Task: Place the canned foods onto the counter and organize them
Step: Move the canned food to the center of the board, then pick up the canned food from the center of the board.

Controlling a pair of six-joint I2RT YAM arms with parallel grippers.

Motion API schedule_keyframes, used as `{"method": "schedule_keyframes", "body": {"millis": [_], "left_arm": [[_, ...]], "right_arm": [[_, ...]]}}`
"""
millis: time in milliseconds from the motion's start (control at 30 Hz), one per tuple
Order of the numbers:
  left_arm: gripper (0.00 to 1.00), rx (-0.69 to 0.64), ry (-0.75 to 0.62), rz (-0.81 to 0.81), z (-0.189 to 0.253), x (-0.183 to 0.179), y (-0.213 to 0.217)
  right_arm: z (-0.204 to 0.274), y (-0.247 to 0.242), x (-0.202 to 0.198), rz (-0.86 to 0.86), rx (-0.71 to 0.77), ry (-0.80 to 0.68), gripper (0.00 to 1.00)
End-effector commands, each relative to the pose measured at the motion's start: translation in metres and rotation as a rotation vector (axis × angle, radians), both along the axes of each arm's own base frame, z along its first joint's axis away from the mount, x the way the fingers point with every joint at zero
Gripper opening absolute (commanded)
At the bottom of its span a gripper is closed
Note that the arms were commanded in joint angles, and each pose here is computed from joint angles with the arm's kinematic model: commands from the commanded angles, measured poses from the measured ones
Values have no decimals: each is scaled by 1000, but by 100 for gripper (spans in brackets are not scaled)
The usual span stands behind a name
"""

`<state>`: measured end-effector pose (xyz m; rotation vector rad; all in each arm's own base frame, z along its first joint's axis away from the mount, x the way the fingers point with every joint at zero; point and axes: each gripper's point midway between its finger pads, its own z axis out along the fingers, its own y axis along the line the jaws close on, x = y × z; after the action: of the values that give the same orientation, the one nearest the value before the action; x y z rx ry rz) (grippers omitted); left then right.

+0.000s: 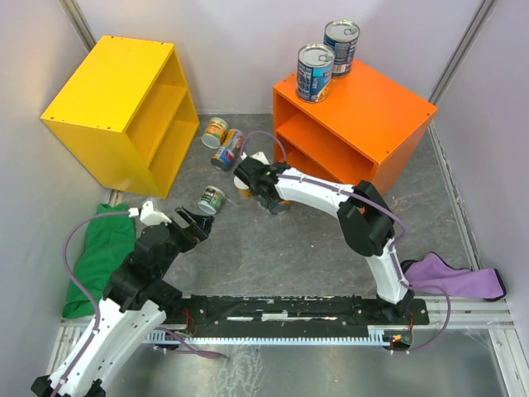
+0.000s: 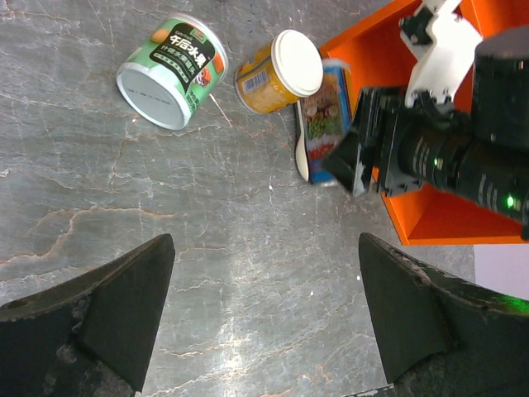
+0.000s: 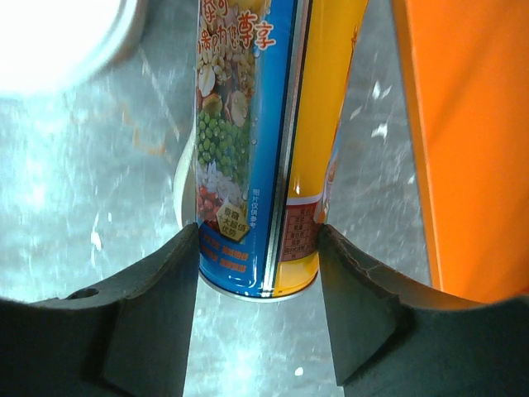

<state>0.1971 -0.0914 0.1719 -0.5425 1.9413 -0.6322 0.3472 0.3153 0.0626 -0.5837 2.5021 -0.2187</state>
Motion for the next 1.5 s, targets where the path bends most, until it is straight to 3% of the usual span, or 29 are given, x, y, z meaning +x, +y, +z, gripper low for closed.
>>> {"method": "schedule_keyframes", "body": {"millis": [0,400,467,567,700,867,1467], "left_arm": [[98,-46,-27,-13,22,3,-7],[97,-73,-17,-35,19,5,-14],[97,-75,-11,-39,19,5,-15],[97,-75,-10,-44,18,4,-16],[97,-76,-6,-51,17,3,-17],[97,-76,-8,-47,19,2,-16],[98,-57,-5,-13,19,-2,-6]], "right_arm": [[6,-4,-49,-10,24,51,38],[20,22,-155,96,57,74,37],[28,29,-167,111,69,66,42],[43,38,-180,130,92,49,57],[61,42,-181,138,121,35,78],[82,46,-176,151,130,2,90],[67,61,-117,133,156,83,93]]}}
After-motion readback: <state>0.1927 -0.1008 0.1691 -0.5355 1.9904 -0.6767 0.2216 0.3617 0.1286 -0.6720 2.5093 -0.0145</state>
